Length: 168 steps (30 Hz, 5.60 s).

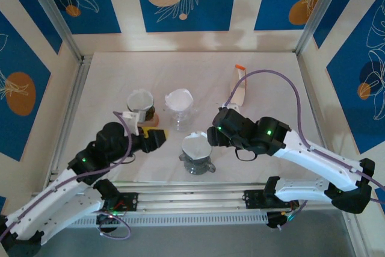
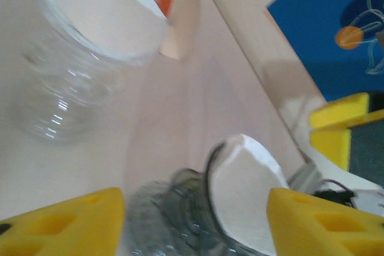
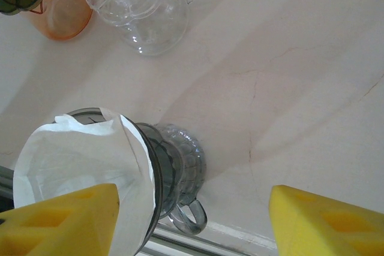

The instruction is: Place the coffee filter in the dripper

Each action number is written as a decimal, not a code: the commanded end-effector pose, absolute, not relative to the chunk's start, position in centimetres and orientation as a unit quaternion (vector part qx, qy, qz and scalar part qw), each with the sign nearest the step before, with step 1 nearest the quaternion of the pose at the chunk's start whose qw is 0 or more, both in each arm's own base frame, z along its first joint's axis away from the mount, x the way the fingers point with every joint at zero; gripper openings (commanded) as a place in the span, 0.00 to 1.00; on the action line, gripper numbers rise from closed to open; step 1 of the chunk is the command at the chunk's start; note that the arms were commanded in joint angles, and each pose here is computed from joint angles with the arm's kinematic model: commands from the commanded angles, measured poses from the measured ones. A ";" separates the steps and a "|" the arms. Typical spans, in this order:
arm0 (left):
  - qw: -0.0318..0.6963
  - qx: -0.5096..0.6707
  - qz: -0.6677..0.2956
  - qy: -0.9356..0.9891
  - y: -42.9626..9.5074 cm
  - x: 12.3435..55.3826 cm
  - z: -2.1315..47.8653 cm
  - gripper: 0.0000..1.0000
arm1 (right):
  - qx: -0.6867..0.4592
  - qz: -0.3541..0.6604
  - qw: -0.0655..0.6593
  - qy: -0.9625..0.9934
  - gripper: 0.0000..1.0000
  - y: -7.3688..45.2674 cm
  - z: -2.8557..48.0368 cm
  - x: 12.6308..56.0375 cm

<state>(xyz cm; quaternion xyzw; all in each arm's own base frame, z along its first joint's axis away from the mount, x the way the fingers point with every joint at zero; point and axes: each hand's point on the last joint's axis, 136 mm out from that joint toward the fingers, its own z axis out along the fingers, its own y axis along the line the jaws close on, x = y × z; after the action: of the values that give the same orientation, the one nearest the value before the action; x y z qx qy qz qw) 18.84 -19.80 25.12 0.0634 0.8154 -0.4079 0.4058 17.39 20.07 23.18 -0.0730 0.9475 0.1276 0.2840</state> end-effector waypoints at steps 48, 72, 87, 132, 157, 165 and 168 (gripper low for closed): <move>0.385 -0.329 -0.306 0.806 -3.6 28.4 13.7 0.01 | -0.145 0.225 0.135 0.954 0.56 20.9 6.6 8.7; 0.412 -0.333 -0.405 0.745 -1.9 42.6 11.0 0.00 | -0.134 0.223 0.149 0.954 0.56 19.6 7.6 8.6; 0.397 -0.324 -0.483 0.710 -3.8 44.4 8.9 0.00 | -0.132 0.227 0.163 0.951 0.56 19.3 9.1 8.7; 0.361 -0.275 -0.534 0.713 -12.0 38.5 8.0 0.00 | -0.119 0.220 0.185 0.950 0.56 19.1 10.2 9.4; 0.351 -0.290 -0.511 0.730 -12.0 36.5 6.7 0.00 | -0.145 0.242 0.159 0.946 0.36 21.1 7.9 8.2; 0.349 -0.292 -0.510 0.730 -11.9 36.5 6.8 0.00 | -0.147 0.245 0.172 0.943 0.27 22.8 7.1 9.5; 0.349 -0.292 -0.510 0.730 -11.9 36.5 6.8 0.00 | -0.150 0.247 0.177 0.941 0.26 23.4 7.0 10.2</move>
<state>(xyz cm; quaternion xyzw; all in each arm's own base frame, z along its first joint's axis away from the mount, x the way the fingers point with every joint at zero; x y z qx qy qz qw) 36.49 -12.32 6.31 -0.2974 0.7313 -0.5137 0.3360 9.50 22.13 6.62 -0.1424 0.9499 0.2258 0.1628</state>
